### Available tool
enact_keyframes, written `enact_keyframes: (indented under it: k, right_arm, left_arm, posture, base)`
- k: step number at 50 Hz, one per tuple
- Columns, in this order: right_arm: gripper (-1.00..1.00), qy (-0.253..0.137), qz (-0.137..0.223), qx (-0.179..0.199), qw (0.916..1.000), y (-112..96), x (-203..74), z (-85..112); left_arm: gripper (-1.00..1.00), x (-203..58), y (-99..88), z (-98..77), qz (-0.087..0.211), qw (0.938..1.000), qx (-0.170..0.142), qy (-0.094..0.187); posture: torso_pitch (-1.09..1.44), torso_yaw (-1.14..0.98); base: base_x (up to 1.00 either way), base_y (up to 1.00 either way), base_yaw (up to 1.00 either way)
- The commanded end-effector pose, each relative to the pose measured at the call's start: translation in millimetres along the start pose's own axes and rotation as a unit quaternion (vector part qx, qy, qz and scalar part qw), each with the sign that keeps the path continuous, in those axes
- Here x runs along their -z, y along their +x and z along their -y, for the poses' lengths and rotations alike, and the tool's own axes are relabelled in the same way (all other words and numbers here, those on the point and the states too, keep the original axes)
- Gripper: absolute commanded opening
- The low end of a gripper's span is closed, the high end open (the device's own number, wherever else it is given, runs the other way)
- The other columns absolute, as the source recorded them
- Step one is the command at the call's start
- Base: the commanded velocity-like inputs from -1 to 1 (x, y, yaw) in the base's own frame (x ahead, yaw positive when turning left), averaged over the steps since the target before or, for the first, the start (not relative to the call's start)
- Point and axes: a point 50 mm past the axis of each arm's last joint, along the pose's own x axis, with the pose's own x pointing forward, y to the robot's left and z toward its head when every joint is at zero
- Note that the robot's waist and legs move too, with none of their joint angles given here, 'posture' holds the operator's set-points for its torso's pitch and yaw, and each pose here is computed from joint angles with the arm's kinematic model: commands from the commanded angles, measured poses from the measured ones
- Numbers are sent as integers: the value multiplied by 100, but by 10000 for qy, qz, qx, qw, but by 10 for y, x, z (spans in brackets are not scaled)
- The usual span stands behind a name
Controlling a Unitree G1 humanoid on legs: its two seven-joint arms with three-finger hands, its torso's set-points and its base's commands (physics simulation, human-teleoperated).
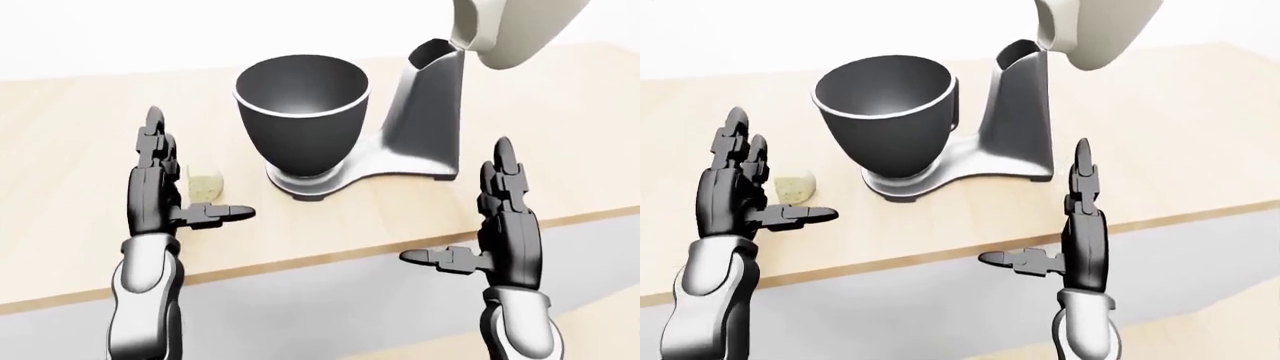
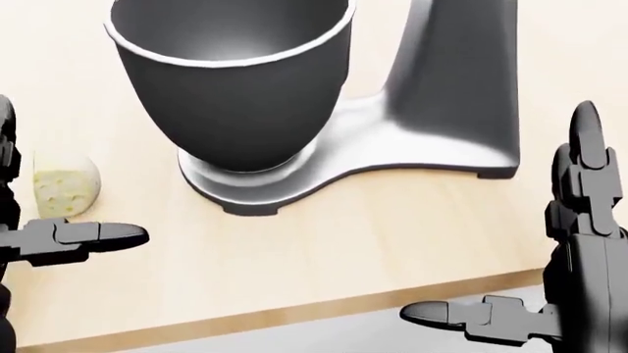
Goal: Place the cheese in the stand mixer bowl.
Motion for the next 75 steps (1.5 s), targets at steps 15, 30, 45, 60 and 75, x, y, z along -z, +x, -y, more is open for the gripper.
enact_keyframes:
  k: [15,30,45,60,75]
  right_arm:
    - [100,12,490,72,9988,-11,-165,25]
    - [100,24,473,62,9989,-5,-143,11]
    - [100,53,479,37,9988,-1,-139,-4]
    - [100,111,497,7,9987,2,-143,-7]
    - [100,82,572,54,9983,-29,-183,16]
  left_arm:
    - [100,66,119,-28,63,9987,10,501]
    - [100,218,280,-110,-225,9983,-36,543]
    - [100,305,224,-33,-456,9971,290,531]
    - [-98,357,184,10,-568,9957,493,539]
    - [-100,208,195,-23,-418,9969,490,445]
  posture:
    - [0,0]
    - [0,0]
    - [0,0]
    - [0,0]
    - [0,0]
  base:
    - [0,0,0]
    - [0,0,0]
    - [0,0,0]
    - [0,0,0]
    - [0,0,0]
